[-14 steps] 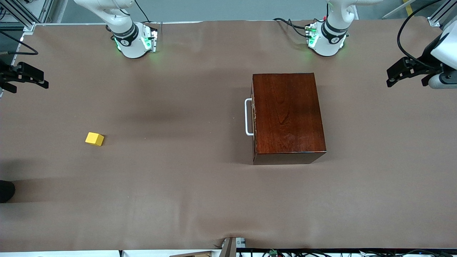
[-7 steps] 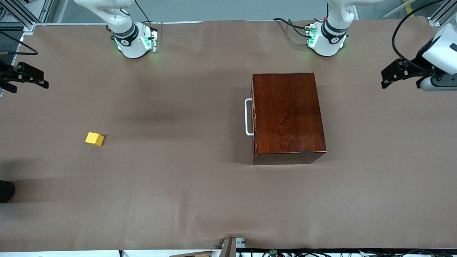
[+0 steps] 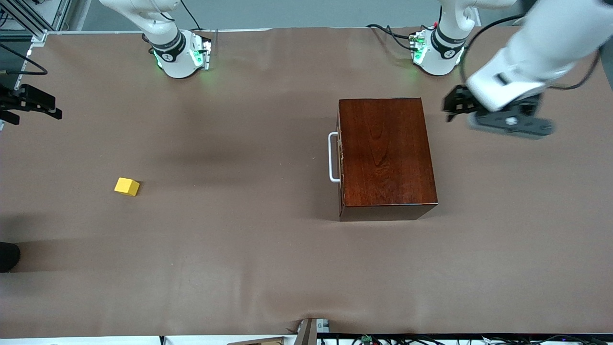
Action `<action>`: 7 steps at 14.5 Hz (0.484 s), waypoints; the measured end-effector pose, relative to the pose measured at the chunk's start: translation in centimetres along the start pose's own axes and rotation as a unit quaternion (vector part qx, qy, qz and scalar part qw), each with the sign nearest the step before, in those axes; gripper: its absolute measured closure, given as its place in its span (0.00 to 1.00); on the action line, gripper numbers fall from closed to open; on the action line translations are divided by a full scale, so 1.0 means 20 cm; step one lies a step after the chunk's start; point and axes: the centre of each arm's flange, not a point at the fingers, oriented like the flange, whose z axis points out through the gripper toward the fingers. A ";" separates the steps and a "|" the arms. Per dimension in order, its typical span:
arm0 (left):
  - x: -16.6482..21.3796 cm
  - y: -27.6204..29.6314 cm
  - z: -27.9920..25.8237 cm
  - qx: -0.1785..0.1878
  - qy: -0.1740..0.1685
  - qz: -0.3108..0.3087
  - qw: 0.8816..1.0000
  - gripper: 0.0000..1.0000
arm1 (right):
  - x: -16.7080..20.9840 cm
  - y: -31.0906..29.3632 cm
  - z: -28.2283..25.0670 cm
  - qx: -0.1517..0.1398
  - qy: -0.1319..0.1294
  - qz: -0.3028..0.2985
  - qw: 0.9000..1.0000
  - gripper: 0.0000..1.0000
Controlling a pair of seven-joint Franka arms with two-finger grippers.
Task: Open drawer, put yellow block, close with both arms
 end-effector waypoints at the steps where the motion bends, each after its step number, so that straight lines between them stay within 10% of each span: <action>1: 0.03 0.11 0.04 0.000 -0.005 -0.008 1.000 0.00 | 0.00 0.00 0.00 0.000 0.000 0.000 1.000 0.00; 7: 0.14 0.92 0.38 0.000 -0.005 -0.065 0.998 0.00 | 0.01 0.00 0.02 0.001 -0.004 0.000 1.000 0.00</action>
